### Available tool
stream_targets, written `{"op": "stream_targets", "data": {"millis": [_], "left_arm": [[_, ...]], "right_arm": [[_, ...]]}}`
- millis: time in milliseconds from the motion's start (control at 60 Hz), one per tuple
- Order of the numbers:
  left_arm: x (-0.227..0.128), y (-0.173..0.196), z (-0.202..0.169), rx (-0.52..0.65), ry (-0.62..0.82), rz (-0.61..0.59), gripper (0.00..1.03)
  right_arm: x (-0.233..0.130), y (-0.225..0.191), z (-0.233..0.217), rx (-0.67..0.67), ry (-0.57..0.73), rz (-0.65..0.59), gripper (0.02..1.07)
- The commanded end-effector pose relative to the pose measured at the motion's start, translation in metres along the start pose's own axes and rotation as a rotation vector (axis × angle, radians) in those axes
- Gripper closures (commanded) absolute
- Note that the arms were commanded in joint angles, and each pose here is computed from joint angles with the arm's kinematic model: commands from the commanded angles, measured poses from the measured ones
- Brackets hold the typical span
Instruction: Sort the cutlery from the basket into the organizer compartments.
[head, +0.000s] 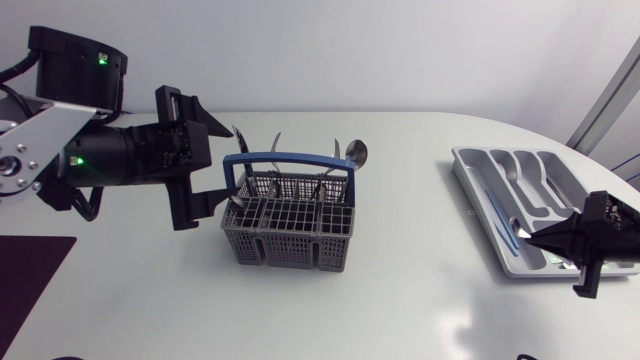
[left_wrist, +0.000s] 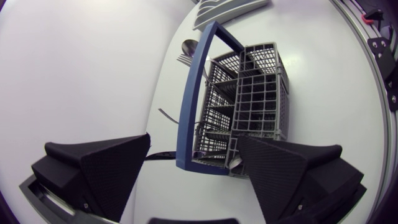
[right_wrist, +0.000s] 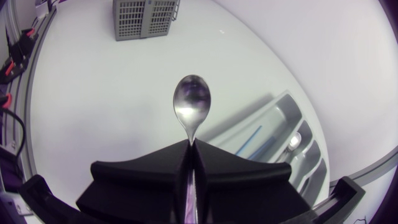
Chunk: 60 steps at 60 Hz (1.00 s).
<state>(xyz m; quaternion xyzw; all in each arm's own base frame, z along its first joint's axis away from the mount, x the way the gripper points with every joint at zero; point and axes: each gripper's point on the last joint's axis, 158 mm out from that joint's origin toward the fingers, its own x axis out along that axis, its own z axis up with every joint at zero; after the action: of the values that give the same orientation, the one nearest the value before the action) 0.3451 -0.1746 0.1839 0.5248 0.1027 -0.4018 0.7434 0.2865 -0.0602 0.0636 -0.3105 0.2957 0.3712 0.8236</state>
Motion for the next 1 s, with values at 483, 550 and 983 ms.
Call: {"op": "stream_targets", "data": {"millis": [483, 550, 983], "left_arm": [[0.018, -0.023, -0.016, 0.166, 0.033, -0.078, 0.09], [0.019, -0.023, -0.018, 0.178, 0.044, -0.079, 0.09], [0.020, -0.029, -0.032, 0.269, 0.101, -0.108, 0.10]], "right_arm": [[-0.008, -0.071, -0.143, -0.174, 0.269, 0.090, 1.01], [-0.004, -0.073, -0.157, -0.181, 0.306, 0.100, 1.01], [-0.004, -0.072, -0.160, -0.242, 0.380, 0.052, 0.30]]}}
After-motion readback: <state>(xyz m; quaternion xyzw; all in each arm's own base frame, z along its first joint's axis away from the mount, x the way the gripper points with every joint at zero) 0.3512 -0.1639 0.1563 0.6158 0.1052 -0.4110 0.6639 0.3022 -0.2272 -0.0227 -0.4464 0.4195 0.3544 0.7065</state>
